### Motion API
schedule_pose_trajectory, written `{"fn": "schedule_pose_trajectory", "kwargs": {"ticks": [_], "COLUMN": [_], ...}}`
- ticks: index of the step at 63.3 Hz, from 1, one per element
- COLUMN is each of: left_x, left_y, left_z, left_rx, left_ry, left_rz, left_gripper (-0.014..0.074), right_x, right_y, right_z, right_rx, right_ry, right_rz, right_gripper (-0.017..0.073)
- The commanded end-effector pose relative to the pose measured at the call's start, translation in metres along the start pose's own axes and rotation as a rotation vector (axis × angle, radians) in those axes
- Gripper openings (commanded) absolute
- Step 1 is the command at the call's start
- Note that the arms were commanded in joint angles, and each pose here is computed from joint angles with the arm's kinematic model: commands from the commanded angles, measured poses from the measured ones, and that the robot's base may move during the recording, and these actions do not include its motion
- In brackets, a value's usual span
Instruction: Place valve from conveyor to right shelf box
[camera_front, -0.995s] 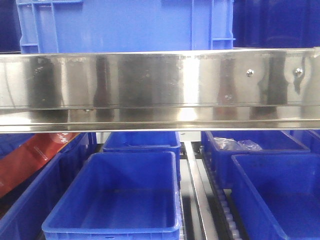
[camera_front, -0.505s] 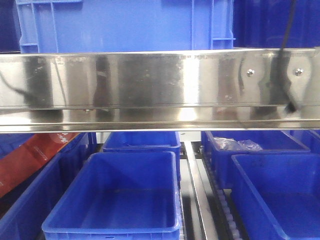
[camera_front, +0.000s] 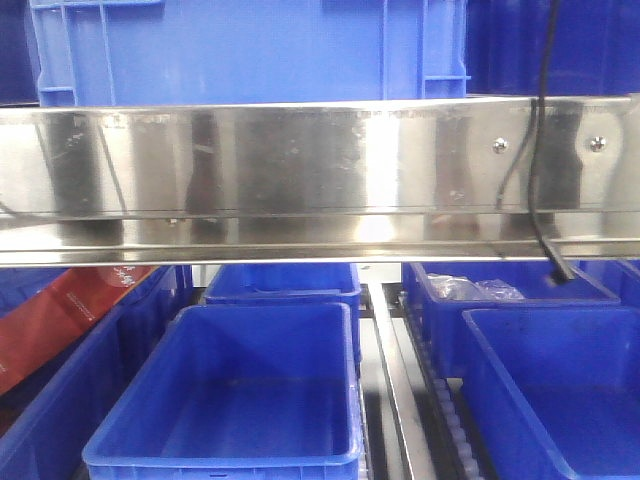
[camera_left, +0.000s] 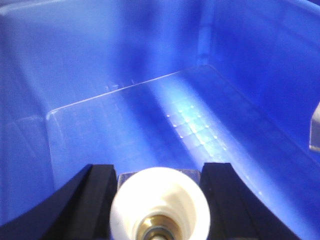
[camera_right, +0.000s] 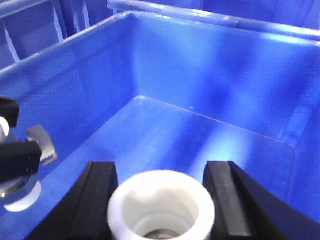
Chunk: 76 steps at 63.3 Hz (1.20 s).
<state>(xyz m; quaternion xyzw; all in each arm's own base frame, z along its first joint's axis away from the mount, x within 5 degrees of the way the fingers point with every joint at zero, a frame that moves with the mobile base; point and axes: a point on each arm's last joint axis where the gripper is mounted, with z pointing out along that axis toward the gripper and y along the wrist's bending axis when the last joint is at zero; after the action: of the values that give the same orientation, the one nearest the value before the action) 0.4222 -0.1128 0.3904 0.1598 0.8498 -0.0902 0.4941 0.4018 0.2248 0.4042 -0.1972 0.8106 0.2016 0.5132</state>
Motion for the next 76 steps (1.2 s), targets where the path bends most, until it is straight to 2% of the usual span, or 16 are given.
{"fn": "schedule_pose_trajectory", "kwargs": {"ticks": [1,4,9,11,17,27,34,37,40,48,55,59,67,76], "left_x": [-0.012,-0.012,-0.012,-0.012,-0.019,-0.034,-0.045,-0.048,-0.051,-0.053,-0.051,-0.049,-0.034,0.0], "left_y": [-0.002,-0.002,-0.002,-0.003,-0.004,-0.007,-0.007,-0.008,-0.008,-0.011,-0.011,-0.008,0.005,0.014], "left_z": [-0.01,-0.01,-0.01,-0.012,-0.021,-0.058,-0.093,-0.107,-0.121,-0.156,-0.186,-0.2,-0.221,-0.237], "left_rx": [-0.002,-0.001,0.0,0.001,0.005,0.003,-0.03,-0.043,-0.053,-0.068,-0.097,-0.112,-0.162,-0.21], "left_ry": [-0.071,-0.067,-0.067,-0.065,-0.071,-0.101,-0.152,-0.168,-0.18,-0.188,-0.175,-0.167,-0.149,-0.133], "left_rz": [-0.003,-0.003,-0.003,-0.002,0.002,0.023,0.062,0.076,0.088,0.108,0.131,0.126,0.033,-0.016], "left_gripper": [0.0386,0.0481,0.0596,0.0618,0.0603,0.0598,0.0582,0.055,0.0496,0.0252,0.0016,-0.0102,-0.0111,-0.0111], "right_x": [-0.014,-0.014,-0.013,-0.014,-0.016,-0.035,-0.051,-0.058,-0.064,-0.075,-0.078,-0.076,-0.065,-0.04], "right_y": [0.001,0.002,0.002,0.002,0.003,0.007,0.008,0.009,0.009,0.01,0.009,0.009,0.01,0.011], "right_z": [-0.01,-0.011,-0.011,-0.012,-0.017,-0.047,-0.079,-0.096,-0.111,-0.151,-0.182,-0.195,-0.217,-0.238], "right_rx": [0.003,0.002,0.001,0.0,-0.003,-0.006,-0.001,0.0,0.004,0.014,0.038,0.061,0.09,0.102], "right_ry": [-0.077,-0.072,-0.06,-0.061,-0.052,-0.114,-0.18,-0.212,-0.236,-0.277,-0.272,-0.255,-0.244,-0.255], "right_rz": [-0.015,-0.015,-0.016,-0.016,-0.018,-0.025,-0.029,-0.032,-0.034,-0.043,-0.062,-0.086,-0.109,-0.11], "right_gripper": [0.0367,0.0469,0.0577,0.0569,0.0569,0.0552,0.0395,0.0288,0.0146,-0.0158,-0.0154,-0.0154,-0.0154,-0.0154]}}
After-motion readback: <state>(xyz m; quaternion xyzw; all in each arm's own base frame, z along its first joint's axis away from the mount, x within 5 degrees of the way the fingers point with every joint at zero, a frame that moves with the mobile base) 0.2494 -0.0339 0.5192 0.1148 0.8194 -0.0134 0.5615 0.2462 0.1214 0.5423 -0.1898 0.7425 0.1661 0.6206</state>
